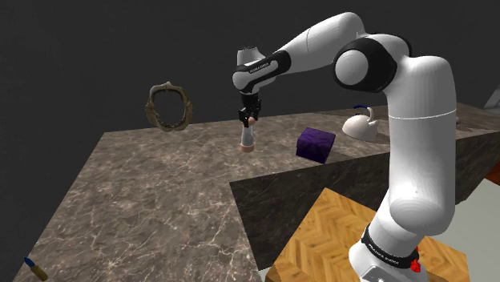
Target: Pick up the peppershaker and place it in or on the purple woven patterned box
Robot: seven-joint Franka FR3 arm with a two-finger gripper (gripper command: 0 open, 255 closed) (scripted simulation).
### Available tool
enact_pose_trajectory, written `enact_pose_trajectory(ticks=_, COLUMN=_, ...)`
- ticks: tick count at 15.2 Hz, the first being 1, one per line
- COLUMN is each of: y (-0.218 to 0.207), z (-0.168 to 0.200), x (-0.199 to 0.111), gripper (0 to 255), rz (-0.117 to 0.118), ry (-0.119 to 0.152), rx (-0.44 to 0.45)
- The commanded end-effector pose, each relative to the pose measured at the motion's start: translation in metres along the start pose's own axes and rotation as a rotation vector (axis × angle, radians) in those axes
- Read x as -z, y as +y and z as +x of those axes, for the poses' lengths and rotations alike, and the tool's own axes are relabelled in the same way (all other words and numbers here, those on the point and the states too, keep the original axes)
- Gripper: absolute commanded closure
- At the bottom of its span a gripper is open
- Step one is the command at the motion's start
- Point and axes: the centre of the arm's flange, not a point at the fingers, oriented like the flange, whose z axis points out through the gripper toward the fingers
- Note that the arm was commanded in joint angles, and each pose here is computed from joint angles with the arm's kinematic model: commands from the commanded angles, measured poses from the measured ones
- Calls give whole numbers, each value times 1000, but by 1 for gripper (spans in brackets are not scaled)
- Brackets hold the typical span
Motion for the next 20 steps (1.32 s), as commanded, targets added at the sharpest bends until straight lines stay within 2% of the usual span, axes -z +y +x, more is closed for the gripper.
enact_pose_trajectory(ticks=1, y=1, z=0, x=5, gripper=255, rz=0, ry=-1, rx=0)
enact_pose_trajectory(ticks=20, y=15, z=-1, x=104, gripper=255, rz=0, ry=-1, rx=0)
